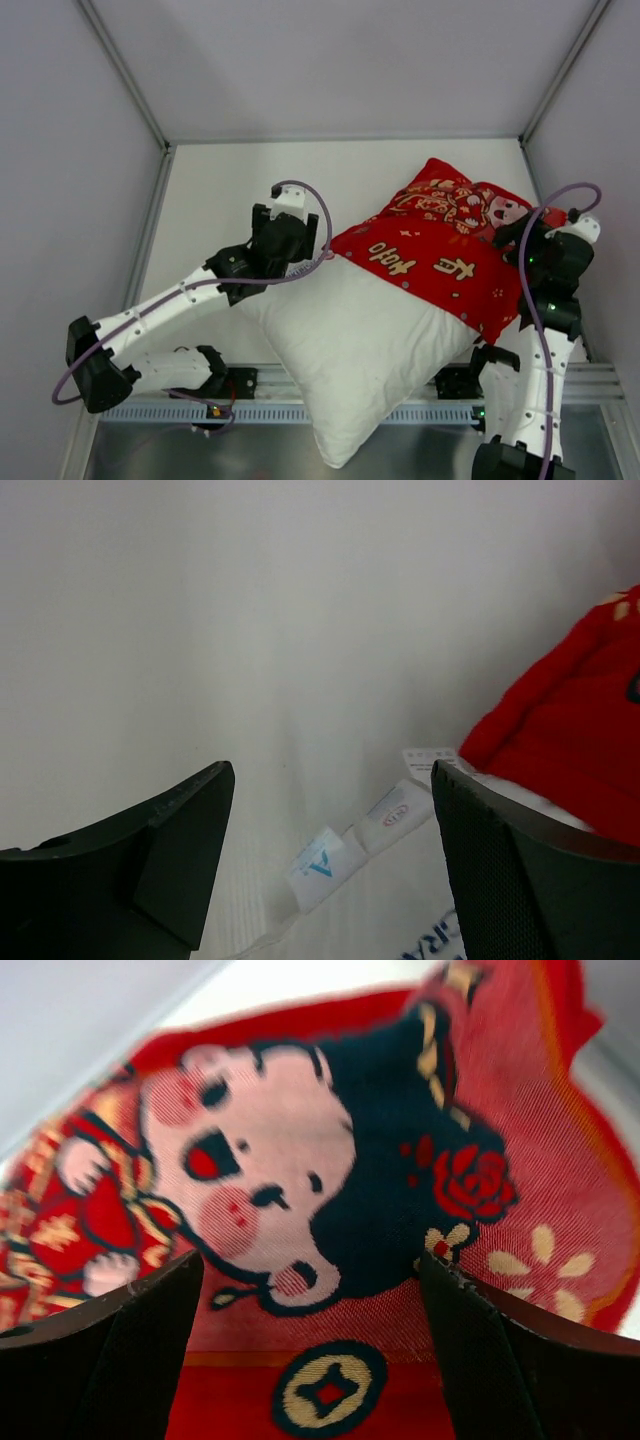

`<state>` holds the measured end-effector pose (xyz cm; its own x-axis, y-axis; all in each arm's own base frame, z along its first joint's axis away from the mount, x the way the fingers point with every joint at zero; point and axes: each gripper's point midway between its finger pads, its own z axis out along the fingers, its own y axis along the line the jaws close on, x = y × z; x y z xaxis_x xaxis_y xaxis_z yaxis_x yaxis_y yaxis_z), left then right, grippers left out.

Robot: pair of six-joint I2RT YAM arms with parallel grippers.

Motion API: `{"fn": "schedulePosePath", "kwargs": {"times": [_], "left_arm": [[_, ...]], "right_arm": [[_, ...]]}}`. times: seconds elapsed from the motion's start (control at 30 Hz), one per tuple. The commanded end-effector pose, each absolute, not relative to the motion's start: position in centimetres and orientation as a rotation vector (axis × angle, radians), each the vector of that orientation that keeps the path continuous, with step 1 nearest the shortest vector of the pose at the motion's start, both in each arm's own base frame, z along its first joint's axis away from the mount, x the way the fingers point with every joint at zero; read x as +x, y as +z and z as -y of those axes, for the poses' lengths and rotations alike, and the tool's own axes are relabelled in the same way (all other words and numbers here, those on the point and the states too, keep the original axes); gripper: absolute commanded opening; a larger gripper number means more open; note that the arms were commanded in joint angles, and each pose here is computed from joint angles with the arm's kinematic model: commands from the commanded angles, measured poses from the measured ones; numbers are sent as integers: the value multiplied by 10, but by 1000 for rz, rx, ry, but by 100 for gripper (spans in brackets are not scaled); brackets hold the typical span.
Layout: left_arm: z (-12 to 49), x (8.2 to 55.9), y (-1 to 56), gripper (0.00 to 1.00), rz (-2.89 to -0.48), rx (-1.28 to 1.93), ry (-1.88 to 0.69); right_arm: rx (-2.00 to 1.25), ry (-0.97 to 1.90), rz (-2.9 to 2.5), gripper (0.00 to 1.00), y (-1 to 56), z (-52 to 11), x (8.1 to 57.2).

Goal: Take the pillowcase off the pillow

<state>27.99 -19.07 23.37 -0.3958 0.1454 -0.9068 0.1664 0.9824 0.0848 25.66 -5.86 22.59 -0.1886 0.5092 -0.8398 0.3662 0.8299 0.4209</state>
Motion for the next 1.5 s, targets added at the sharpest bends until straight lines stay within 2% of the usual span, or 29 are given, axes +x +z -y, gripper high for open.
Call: {"fn": "schedulePosePath", "kwargs": {"times": [0.0,0.2,0.3,0.33,0.37,0.4,0.47,0.5,0.53,0.6,0.63,0.67,0.7,0.73,0.77,0.83,0.97,1.0,1.03,1.13,1.17,1.2,1.37,1.47], "left_arm": [[178,302,212,83,-2002,-6,-62],[173,296,165,83,-2067,-33,-85],[186,285,145,81,-2116,-1,-188],[193,282,141,81,-2129,17,-232],[202,276,136,80,-2142,44,-284],[211,268,128,79,-2141,80,-313],[220,262,123,79,-2142,97,-322],[228,255,118,79,-2151,129,-332],[234,253,118,79,-2145,136,-351],[249,246,118,79,-2141,153,-398],[259,247,126,79,-2122,145,-431],[265,247,130,79,-2112,153,-442],[273,246,129,79,-2113,173,-444],[279,246,133,79,-2105,191,-445],[290,251,148,79,-2077,190,-468],[302,254,151,80,-2072,231,-456],[319,264,187,80,-2000,247,-486],[318,267,194,80,-1980,266,-471],[318,268,200,80,-1965,276,-466],[305,271,223,80,-1909,266,-425],[297,271,236,80,-1882,252,-420],[291,271,241,81,-1875,260,-393],[258,271,284,82,-1803,220,-305],[243,269,300,83,-1776,207,-274]], "right_arm": [[654,240,-1899,84,189,39,259],[609,313,-1972,87,169,14,287],[547,353,-2041,87,164,-17,311],[525,346,-2013,87,178,-23,325],[502,356,-2071,87,166,-40,336],[431,370,-2050,87,184,-66,350],[374,384,-2080,88,186,-95,367],[310,403,-2163,88,165,-128,374],[263,449,-2127,88,188,-152,392],[143,480,-2204,88,169,-207,404],[85,535,-2165,88,201,-235,419],[-17,543,-2230,88,180,-270,421],[-67,570,-2233,88,186,-289,426],[-149,697,-2154,88,231,-323,435],[-221,715,-2210,88,215,-345,431],[-302,840,-2128,88,260,-371,433],[-318,819,-2020,93,311,-352,423],[-307,794,-2031,95,308,-341,420],[-289,786,-1979,95,334,-325,411],[-200,635,-1975,98,331,-276,402],[-165,612,-1916,98,355,-254,388],[-128,550,-1942,99,340,-237,384],[6,470,-1840,99,361,-165,332],[62,443,-1854,99,342,-143,304]]}}
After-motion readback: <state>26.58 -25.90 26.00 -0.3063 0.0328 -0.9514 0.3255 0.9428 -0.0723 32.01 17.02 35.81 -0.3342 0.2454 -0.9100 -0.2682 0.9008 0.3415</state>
